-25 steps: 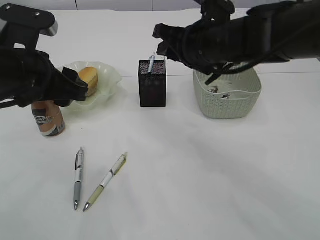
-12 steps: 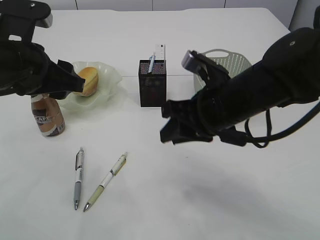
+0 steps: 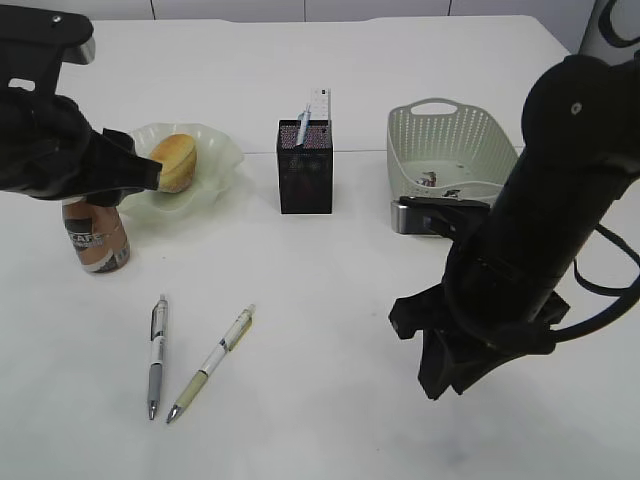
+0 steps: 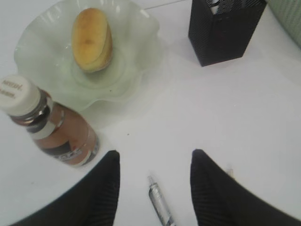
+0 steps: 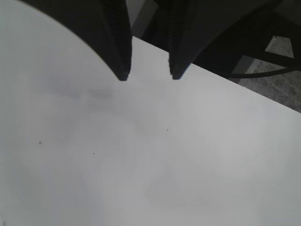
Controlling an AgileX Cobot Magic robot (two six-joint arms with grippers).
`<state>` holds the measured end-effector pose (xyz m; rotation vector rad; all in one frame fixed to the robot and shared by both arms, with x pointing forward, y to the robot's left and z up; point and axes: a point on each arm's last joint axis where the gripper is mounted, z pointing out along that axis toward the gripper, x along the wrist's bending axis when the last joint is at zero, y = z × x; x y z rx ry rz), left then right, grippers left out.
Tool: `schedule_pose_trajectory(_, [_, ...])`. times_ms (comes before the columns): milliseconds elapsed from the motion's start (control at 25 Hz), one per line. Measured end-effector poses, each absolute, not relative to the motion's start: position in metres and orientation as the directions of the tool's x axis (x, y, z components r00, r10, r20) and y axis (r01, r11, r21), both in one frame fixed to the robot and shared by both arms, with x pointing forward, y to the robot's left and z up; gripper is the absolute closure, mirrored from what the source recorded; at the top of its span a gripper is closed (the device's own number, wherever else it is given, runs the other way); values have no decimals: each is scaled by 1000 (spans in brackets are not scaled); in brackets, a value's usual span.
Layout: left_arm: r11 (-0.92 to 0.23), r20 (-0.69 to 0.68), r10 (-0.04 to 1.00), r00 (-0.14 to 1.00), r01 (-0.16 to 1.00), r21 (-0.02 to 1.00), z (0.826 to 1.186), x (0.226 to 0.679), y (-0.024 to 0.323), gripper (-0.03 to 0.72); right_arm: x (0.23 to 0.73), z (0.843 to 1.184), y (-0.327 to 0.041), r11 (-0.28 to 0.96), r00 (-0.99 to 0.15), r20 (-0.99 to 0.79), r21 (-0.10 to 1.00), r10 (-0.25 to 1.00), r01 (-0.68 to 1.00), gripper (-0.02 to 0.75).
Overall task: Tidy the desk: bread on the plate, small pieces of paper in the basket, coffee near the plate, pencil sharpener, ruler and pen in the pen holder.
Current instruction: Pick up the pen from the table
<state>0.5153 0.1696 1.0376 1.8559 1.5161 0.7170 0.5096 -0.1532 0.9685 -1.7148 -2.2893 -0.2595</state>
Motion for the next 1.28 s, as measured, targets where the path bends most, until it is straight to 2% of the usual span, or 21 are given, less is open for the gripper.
schedule_pose_trajectory(160, [-112, 37, 992, 122, 694, 711, 1038, 509, 178, 336, 507, 972, -158, 290, -258, 275, -81, 926, 954, 500])
schedule_pose_trajectory(480, [-81, 32, 997, 76, 814, 575, 1058, 500, 180, 338, 499, 973, -162, 290, -241, 255, -174, 936, 941, 500])
schedule_pose_trajectory(680, [-41, 63, 998, 16, 909, 414, 1056, 486, 186, 338, 500, 973, -164, 298, -255, 233, -176, 939, 938, 500])
schedule_pose_trajectory(840, [-45, 43, 998, 35, 964, 262, 1044, 478, 181, 344, 500, 973, -165, 305, -265, 217, -176, 939, 936, 500])
schedule_pose_trajectory(1000, [-54, -19, 998, 58, 985, 166, 1034, 477, 171, 347, 501, 972, -168, 315, -282, 191, -176, 940, 932, 500])
schedule_pose_trajectory(1280, [-62, -21, 998, 66, 989, 138, 1019, 502, 155, 349, 501, 972, -169, 319, -288, 180, -176, 941, 931, 500])
